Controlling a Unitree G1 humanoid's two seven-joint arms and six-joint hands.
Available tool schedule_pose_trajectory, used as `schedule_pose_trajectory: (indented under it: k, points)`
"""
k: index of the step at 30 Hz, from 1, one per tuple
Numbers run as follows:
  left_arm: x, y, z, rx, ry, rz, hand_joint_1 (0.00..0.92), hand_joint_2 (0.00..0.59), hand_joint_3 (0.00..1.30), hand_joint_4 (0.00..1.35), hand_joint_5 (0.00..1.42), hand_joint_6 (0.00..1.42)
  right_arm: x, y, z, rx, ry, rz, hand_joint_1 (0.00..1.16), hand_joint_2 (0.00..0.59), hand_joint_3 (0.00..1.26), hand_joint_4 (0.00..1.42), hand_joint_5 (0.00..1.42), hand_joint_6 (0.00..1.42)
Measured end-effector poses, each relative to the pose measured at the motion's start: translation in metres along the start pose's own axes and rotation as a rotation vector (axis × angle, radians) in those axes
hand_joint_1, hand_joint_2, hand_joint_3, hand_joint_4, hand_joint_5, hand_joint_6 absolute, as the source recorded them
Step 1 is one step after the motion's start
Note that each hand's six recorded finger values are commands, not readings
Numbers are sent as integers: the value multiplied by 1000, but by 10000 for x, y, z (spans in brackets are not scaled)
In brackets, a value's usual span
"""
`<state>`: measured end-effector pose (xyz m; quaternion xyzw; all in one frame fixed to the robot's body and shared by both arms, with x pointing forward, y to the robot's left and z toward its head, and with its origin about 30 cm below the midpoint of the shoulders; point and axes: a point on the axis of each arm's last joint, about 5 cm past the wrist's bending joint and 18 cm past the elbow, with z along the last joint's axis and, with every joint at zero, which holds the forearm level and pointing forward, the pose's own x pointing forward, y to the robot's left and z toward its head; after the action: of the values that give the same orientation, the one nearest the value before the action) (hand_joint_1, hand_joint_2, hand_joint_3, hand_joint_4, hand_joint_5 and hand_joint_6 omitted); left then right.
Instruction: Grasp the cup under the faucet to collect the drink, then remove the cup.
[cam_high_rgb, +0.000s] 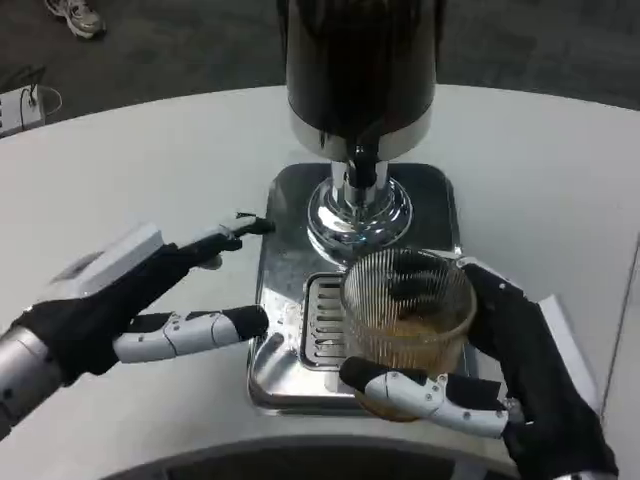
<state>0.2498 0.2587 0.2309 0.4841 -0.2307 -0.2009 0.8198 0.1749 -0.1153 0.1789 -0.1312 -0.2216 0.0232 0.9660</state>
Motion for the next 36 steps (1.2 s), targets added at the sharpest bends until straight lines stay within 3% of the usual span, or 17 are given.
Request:
schedule_pose_trajectory:
  k: [9,19,21,29,36]
  points:
    - [-229,-145,272,53,-78,-26,0,81,1,0,0,77,-61,-243,158,-40,-35,24,1008,220,1076,1281,1385,1424]
    - [-514,-233,563,60,-84,-7,0,76,0,0,0,0,-99,-358,196,-59,-30,60,1008,219,1076,1281,1385,1424]
    - [-544,-248,590,56,-77,-14,0,76,0,0,0,0,-111,-378,205,-70,-28,71,1008,219,1076,1281,1385,1424]
    - [-603,-283,685,50,-77,-40,0,71,0,0,0,0,-140,-409,295,-80,-69,100,1007,217,1076,1281,1385,1424]
    - [-602,-287,692,44,-65,-50,0,69,0,0,0,0,-152,-413,285,-80,-47,106,1006,213,1076,1281,1385,1424]
